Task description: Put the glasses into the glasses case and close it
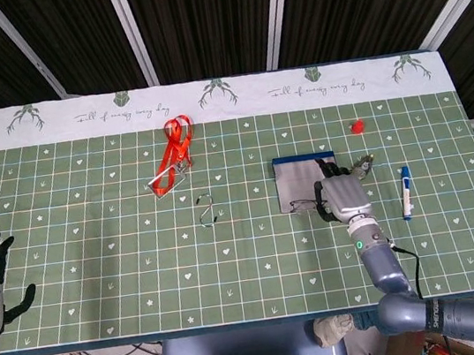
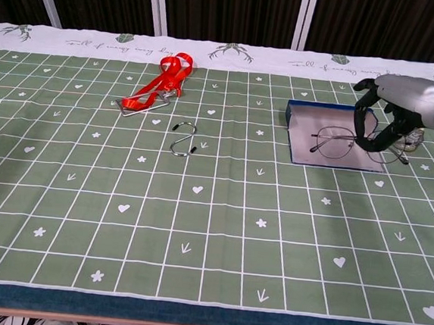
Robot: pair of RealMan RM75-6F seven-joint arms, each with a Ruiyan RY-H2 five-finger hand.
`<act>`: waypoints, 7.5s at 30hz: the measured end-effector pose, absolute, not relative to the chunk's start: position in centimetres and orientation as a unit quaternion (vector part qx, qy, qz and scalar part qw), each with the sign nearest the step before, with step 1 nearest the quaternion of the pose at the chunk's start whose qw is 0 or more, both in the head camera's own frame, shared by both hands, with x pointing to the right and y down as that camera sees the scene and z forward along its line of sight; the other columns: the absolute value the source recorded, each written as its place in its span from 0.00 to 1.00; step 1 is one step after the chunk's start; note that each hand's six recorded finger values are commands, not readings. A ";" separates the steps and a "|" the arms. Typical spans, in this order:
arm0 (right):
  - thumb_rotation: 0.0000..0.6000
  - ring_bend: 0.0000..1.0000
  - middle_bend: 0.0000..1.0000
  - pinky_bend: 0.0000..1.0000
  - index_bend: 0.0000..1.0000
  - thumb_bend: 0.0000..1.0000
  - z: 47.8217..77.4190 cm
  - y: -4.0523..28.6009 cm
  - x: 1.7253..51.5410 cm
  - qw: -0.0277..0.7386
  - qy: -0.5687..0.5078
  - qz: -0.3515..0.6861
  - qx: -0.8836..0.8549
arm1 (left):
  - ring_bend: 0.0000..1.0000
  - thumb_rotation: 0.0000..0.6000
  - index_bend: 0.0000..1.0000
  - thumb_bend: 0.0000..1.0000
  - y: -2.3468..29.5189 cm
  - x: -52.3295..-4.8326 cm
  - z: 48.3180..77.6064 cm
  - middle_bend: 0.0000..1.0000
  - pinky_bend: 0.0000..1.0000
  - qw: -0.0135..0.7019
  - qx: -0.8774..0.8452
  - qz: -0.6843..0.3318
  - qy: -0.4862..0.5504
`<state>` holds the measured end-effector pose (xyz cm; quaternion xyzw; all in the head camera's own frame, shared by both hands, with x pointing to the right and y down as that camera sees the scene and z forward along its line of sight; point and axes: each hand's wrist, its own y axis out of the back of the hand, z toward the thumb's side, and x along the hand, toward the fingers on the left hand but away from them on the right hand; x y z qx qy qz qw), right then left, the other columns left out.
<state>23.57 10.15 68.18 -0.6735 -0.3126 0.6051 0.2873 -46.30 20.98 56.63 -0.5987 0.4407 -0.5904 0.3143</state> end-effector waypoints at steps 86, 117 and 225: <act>1.00 0.08 0.00 0.19 0.25 0.52 75.9 1.4 23.0 0.321 -0.267 0.627 -0.657 | 0.00 1.00 0.07 0.31 20.8 -46.5 56.7 0.00 0.00 0.314 -0.593 -0.595 0.442; 1.00 0.39 0.33 0.32 0.13 0.40 68.5 7.4 25.0 0.315 -0.318 0.586 -0.676 | 0.00 1.00 0.07 0.31 20.9 -46.3 56.7 0.00 0.00 0.318 -0.590 -0.596 0.441; 1.00 0.30 0.29 0.27 0.24 0.27 71.7 11.1 24.5 0.322 -0.267 0.609 -0.674 | 0.00 1.00 0.07 0.31 21.0 -46.3 56.8 0.00 0.00 0.318 -0.588 -0.602 0.436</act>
